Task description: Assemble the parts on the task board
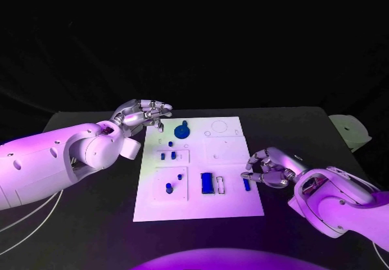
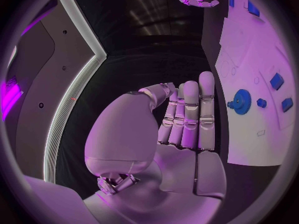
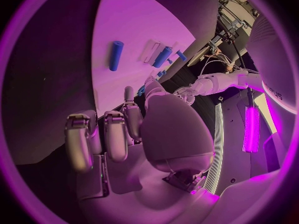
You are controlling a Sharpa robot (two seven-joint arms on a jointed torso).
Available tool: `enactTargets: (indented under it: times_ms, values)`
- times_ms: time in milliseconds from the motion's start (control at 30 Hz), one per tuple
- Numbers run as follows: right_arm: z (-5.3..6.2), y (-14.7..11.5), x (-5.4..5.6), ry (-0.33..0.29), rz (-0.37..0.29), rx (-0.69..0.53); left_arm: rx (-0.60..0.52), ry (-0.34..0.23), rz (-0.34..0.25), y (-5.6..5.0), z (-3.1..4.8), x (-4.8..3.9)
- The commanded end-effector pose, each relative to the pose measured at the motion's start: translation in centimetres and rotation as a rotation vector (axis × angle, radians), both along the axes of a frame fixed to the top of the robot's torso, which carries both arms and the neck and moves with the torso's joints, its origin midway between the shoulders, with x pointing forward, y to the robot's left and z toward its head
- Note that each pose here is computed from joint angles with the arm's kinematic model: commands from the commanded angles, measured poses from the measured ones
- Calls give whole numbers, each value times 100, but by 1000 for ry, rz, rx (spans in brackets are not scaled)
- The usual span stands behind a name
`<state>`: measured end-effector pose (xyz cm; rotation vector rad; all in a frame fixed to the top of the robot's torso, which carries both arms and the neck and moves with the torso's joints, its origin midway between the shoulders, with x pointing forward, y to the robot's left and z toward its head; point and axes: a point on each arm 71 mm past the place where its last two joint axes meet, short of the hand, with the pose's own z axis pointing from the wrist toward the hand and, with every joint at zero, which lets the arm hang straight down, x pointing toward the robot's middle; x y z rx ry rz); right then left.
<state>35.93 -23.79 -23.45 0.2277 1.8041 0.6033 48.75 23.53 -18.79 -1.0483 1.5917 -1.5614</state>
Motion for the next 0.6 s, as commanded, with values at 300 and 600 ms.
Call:
enactTargets:
  times_ms: [300, 600]
  values:
    - [-168, -49, -54, 32, 24, -155, -12, -10, -18, -23, 12, -10]
    - [-252, -17, -49, 54, -3, -189, -9, -8, -13, -3, 9, -12]
